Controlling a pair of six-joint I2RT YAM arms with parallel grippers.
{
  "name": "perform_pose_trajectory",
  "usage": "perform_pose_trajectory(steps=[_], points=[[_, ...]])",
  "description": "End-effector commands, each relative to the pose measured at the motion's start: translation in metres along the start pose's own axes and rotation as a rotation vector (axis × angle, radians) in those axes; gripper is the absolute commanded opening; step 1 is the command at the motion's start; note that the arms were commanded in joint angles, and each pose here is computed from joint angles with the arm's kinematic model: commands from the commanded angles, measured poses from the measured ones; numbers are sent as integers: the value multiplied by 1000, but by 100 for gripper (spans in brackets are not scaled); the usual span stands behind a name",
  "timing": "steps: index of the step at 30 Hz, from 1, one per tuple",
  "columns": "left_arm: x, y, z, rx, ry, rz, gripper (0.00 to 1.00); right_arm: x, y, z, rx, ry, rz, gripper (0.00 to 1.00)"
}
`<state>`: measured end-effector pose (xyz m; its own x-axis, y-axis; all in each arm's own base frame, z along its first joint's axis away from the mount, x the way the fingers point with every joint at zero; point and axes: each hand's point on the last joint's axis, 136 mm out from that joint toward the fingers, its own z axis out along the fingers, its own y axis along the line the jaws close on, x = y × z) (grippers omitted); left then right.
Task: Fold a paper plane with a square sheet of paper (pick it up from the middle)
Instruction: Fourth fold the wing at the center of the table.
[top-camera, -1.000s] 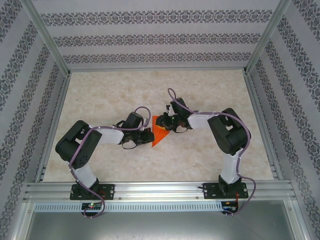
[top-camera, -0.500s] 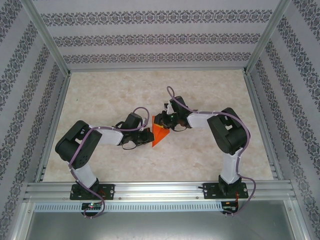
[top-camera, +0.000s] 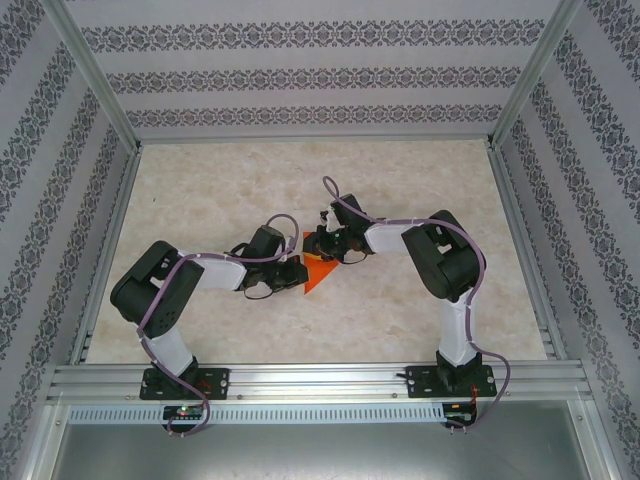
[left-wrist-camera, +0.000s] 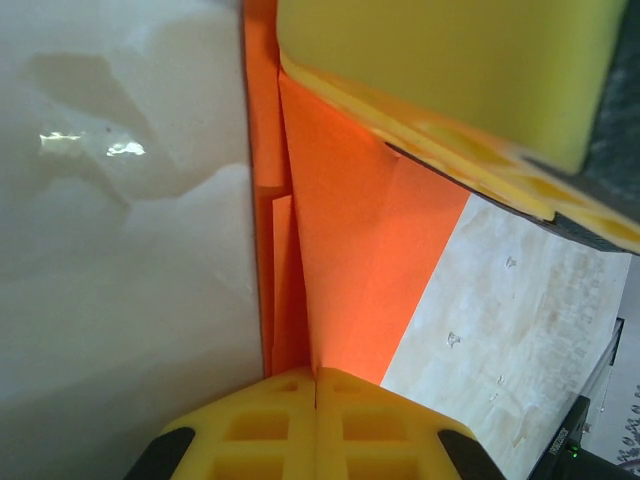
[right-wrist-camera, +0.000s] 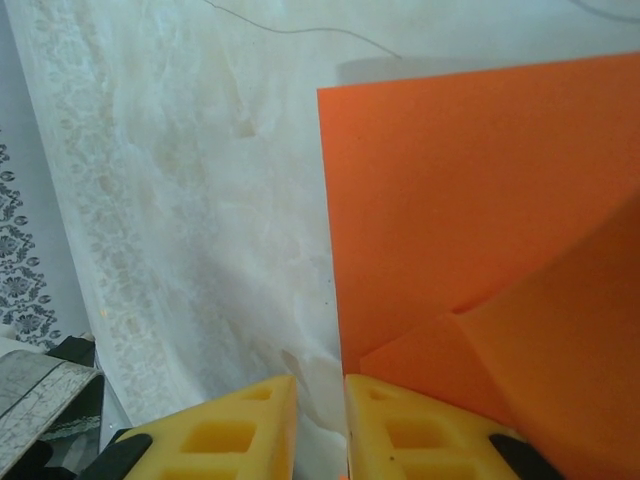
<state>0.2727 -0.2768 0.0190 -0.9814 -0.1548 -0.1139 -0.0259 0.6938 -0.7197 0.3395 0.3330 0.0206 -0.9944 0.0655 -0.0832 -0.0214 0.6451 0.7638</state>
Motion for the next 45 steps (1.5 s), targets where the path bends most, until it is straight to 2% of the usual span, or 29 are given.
perform_pose_trajectory(steps=[1,3,8,11,14,18,22,27,33,45], points=[[-2,9,-11,-65,-22,8,12,16,-42,10,137,37,41,19],[-4,5,-19,-72,-41,17,20,17,-45,10,146,37,50,18],[-16,-7,-50,-105,-150,41,24,15,-40,9,142,27,42,17],[-20,-15,-61,-100,-181,49,18,14,-38,8,141,20,43,17],[-21,-34,-63,-25,-172,75,10,15,-38,11,142,23,42,17],[-21,-50,-55,37,-143,119,3,16,-41,11,148,21,51,16],[-13,-56,-36,70,-67,140,3,17,-41,12,154,20,54,15],[-11,-60,-18,65,-39,175,4,16,-41,11,155,16,56,14],[-12,-43,-5,3,-21,169,4,17,-42,12,155,21,56,14],[30,-12,19,86,104,77,6,18,-50,12,171,24,63,14]])
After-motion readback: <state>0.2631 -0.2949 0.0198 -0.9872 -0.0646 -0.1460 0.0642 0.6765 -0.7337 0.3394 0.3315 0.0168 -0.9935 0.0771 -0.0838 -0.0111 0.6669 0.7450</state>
